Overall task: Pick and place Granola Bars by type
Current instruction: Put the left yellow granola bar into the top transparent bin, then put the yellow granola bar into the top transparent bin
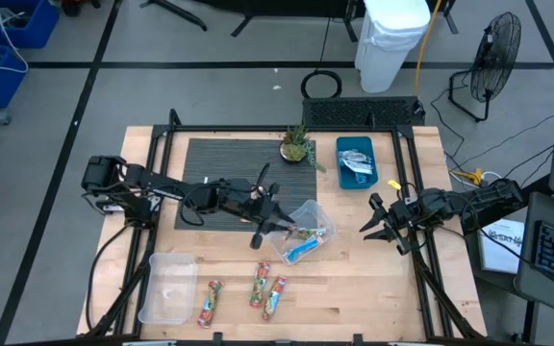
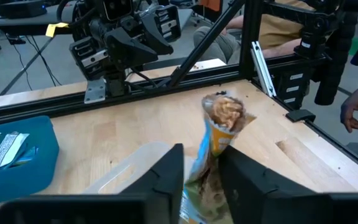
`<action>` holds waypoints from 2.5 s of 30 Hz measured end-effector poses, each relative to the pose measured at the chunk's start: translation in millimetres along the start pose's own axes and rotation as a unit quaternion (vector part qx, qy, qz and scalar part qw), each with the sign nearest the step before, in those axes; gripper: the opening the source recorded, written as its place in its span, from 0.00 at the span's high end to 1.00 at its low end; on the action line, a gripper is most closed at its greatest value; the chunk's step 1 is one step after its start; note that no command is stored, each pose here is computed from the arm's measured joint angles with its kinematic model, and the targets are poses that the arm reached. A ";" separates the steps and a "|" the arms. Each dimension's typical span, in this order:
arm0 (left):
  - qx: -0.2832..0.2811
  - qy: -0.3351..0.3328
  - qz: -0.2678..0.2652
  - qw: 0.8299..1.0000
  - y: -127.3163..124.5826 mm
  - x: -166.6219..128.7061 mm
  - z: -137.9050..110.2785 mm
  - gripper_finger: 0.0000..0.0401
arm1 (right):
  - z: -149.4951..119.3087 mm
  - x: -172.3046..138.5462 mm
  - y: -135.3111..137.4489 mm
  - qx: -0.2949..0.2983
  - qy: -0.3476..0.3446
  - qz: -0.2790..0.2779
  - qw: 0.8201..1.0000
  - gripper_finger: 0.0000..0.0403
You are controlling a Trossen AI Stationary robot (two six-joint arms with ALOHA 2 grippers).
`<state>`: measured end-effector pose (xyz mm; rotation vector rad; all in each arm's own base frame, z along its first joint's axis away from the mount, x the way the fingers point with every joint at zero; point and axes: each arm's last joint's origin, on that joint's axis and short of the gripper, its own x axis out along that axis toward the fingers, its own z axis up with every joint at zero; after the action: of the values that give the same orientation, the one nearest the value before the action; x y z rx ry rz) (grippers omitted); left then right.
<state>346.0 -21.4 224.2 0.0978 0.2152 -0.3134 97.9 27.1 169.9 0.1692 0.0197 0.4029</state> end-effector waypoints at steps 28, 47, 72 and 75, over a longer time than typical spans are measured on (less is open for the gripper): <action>-0.016 0.015 0.031 0.999 1.7 -0.3 -2.5 0.57 | 0.0 0.0 0.0 0.000 0.000 0.000 1.000 0.78; -0.163 0.233 0.261 0.923 12.9 -32.4 -32.9 0.57 | -0.1 0.0 0.0 0.000 0.001 0.000 1.000 0.78; -0.409 0.379 0.316 0.768 3.2 -59.0 -67.4 0.57 | -0.1 0.0 -0.1 0.000 0.000 0.000 1.000 0.78; -0.417 0.382 0.309 0.765 -2.3 -57.6 -67.0 0.57 | -0.1 0.0 0.0 0.000 0.000 0.000 1.000 0.78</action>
<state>278.8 2.0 171.9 -0.6036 1.0947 0.5333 97.9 27.1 169.8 0.1691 0.0204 0.4029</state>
